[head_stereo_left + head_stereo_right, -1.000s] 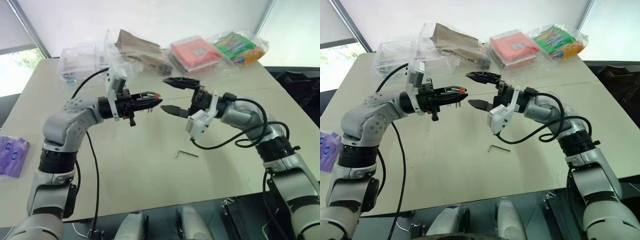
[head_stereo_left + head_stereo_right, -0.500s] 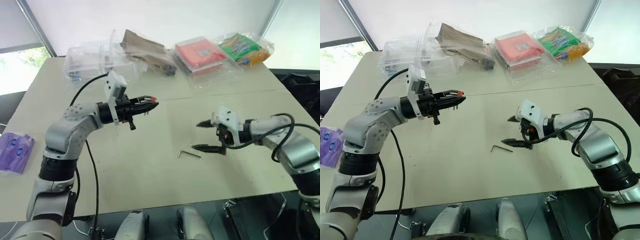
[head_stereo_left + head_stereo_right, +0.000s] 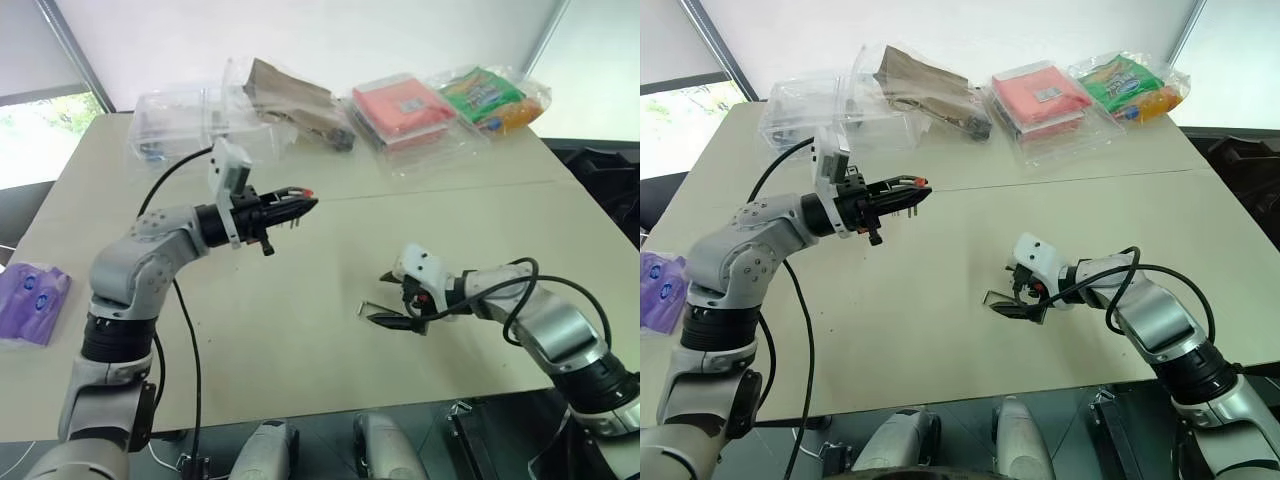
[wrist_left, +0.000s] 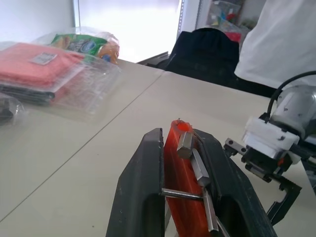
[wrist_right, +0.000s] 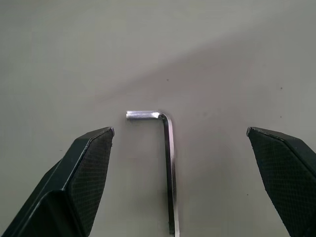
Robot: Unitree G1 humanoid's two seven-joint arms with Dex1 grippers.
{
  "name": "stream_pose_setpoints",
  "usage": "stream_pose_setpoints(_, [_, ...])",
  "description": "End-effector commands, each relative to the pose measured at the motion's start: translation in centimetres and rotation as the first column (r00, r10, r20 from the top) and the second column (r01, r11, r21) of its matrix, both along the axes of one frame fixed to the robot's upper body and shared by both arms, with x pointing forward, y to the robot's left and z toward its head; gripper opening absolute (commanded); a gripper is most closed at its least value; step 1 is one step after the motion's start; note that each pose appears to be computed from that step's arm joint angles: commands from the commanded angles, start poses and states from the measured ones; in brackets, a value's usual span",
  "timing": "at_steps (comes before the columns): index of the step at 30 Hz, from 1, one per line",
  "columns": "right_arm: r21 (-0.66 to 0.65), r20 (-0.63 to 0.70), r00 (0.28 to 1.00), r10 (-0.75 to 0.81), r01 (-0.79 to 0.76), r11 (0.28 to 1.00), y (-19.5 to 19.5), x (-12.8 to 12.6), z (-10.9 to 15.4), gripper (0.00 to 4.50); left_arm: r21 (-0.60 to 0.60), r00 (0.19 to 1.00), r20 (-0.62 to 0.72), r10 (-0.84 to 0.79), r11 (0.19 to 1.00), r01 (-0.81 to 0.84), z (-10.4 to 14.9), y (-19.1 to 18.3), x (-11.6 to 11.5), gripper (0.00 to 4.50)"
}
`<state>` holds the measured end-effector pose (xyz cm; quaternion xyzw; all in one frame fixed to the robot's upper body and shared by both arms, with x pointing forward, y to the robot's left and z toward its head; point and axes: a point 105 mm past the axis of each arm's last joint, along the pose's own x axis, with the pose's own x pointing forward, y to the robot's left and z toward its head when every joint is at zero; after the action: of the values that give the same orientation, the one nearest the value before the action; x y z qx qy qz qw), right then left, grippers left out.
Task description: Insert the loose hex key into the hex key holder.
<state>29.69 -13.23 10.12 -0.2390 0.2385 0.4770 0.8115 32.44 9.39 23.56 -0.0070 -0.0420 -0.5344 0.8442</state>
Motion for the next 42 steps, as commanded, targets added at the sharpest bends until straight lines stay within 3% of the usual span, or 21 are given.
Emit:
stream_pose_setpoints(1, [-0.033, 0.048, 0.999, -0.002, 0.003, 0.999, 0.2, 0.3, -0.1, 4.48, -0.020, 0.998, 0.062, -0.006, 1.000, 0.008, 1.8, 0.1, -0.7, 0.27])
stream_pose_setpoints(3, [-0.058, 0.062, 0.998, 0.006, -0.002, 0.998, 0.1, 0.3, -0.4, 4.48, -0.019, 0.998, 0.062, -0.004, 1.000, 0.005, 1.7, 0.1, -0.7, 0.27])
stream_pose_setpoints(6, [-0.088, 0.082, 0.997, 0.015, -0.007, 0.996, 0.0, 0.4, -0.7, 3.75, -0.019, 0.998, 0.062, 0.000, 1.000, 0.001, 1.7, 0.1, -0.7, 0.27])
stream_pose_setpoints(13, [-0.140, 0.136, 0.989, 0.055, -0.035, 0.989, 0.1, 0.4, -0.8, 0.15, -0.014, 0.998, 0.058, 0.010, 1.000, -0.009, 1.4, 0.2, -0.7, 0.27])
stream_pose_setpoints(14, [-0.141, 0.140, 0.989, 0.054, -0.034, 0.989, 0.1, 0.4, -0.8, 0.03, -0.013, 0.998, 0.057, 0.010, 1.000, -0.009, 1.3, 0.2, -0.7, 0.27])
stream_pose_setpoints(19, [-0.090, 0.252, 0.966, -0.066, 0.091, 0.992, -0.4, 2.6, 1.0, 0.03, -0.017, 0.998, 0.055, 0.009, 1.000, -0.008, 1.3, 0.1, -0.7, 0.27])
stream_pose_setpoints(21, [0.071, 0.457, 0.873, -0.171, 0.156, 0.985, 0.4, 5.2, 4.7, 0.03, -0.022, 0.999, 0.054, 0.007, 1.000, -0.006, 1.2, -0.1, -0.6, 0.27])
stream_pose_setpoints(23, [0.247, 0.574, 0.764, -0.294, 0.180, 0.952, 1.0, 6.9, 8.6, 0.03, -0.025, 0.999, 0.052, 0.005, 1.000, -0.004, 1.2, -0.4, -0.4, 0.27])
stream_pose_setpoints(26, [0.500, 0.595, 0.656, -0.464, 0.151, 0.853, 1.5, 7.9, 13.3, 0.03, -0.029, 0.999, 0.052, 0.001, 1.000, 0.001, 1.1, -0.7, -0.2, 0.27])
stream_pose_setpoints(28, [0.706, 0.550, 0.606, -0.575, 0.031, 0.707, 2.3, 7.5, 17.7, 0.03, -0.036, 0.999, 0.049, -0.005, 0.999, 0.007, 1.1, -0.9, 0.0, 0.27])
stream_pose_setpoints(30, [0.805, 0.503, 0.611, -0.611, -0.075, 0.588, 3.2, 6.7, 20.1, 0.03, -0.039, 0.999, 0.048, -0.012, 0.999, 0.014, 1.1, -1.2, 0.2, 0.27])
stream_pose_setpoints(36, [0.891, 0.417, 0.723, -0.550, -0.205, 0.406, 6.5, 5.3, 21.6, 0.03, -0.045, 0.999, 0.043, -0.016, 0.999, 0.018, 1.2, -1.6, 1.0, 0.27])
stream_pose_setpoints(38, [0.901, 0.395, 0.773, -0.496, -0.220, 0.375, 7.7, 4.8, 21.3, 0.03, -0.059, 0.999, 0.043, -0.013, 0.998, 0.015, 1.4, -1.7, 1.3, 0.27])
stream_pose_setpoints(42, [0.891, 0.406, 0.811, -0.420, -0.249, 0.380, 9.3, 3.8, 20.3, 0.03, -0.091, 0.999, 0.043, -0.002, 0.996, 0.006, 1.9, -2.3, 2.1, 0.27])
